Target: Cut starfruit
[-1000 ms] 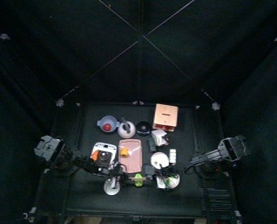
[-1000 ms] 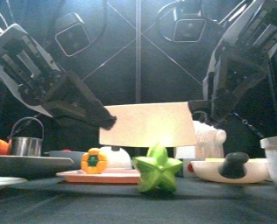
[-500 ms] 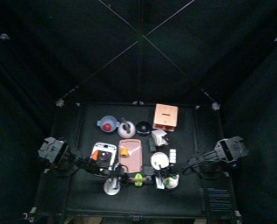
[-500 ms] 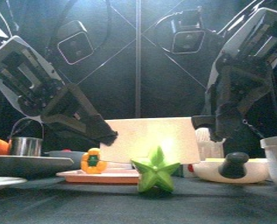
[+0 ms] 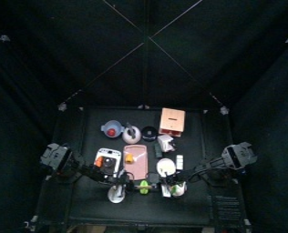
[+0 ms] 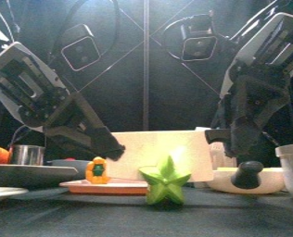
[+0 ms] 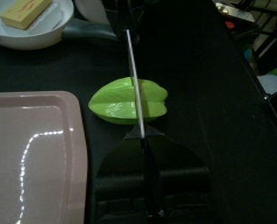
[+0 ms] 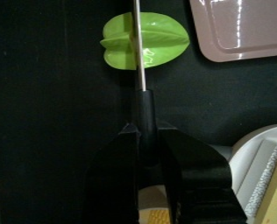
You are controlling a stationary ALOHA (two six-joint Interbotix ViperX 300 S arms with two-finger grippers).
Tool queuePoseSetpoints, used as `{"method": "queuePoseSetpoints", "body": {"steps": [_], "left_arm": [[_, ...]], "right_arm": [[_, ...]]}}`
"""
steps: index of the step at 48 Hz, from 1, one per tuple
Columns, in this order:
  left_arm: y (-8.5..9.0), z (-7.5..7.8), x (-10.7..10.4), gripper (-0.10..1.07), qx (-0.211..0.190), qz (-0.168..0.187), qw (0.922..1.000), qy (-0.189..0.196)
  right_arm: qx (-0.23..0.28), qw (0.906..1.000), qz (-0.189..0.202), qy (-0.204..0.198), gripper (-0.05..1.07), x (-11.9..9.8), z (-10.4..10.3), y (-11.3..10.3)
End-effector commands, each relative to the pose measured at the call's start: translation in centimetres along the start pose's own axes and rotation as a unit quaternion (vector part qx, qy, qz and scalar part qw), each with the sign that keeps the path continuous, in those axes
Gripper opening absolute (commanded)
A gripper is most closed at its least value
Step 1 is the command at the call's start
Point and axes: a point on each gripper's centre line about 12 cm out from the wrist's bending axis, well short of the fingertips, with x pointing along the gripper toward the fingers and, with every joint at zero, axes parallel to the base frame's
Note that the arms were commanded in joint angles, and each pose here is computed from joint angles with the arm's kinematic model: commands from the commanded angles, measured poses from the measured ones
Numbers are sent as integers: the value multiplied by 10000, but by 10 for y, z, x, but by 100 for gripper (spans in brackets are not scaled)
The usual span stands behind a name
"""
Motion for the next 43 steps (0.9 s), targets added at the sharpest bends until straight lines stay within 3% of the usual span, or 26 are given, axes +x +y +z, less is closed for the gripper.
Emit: {"method": "queuePoseSetpoints", "body": {"steps": [1, 43], "left_arm": [[-4, 4, 0, 26, 13, -56, 10000, -60], [-4, -9, 7, 26, 24, -33, 9999, 167]], "right_arm": [[16, 9999, 47, -129, 37, -5, 8, 2], [142, 9999, 32, 55, 37, 18, 3, 2]]}}
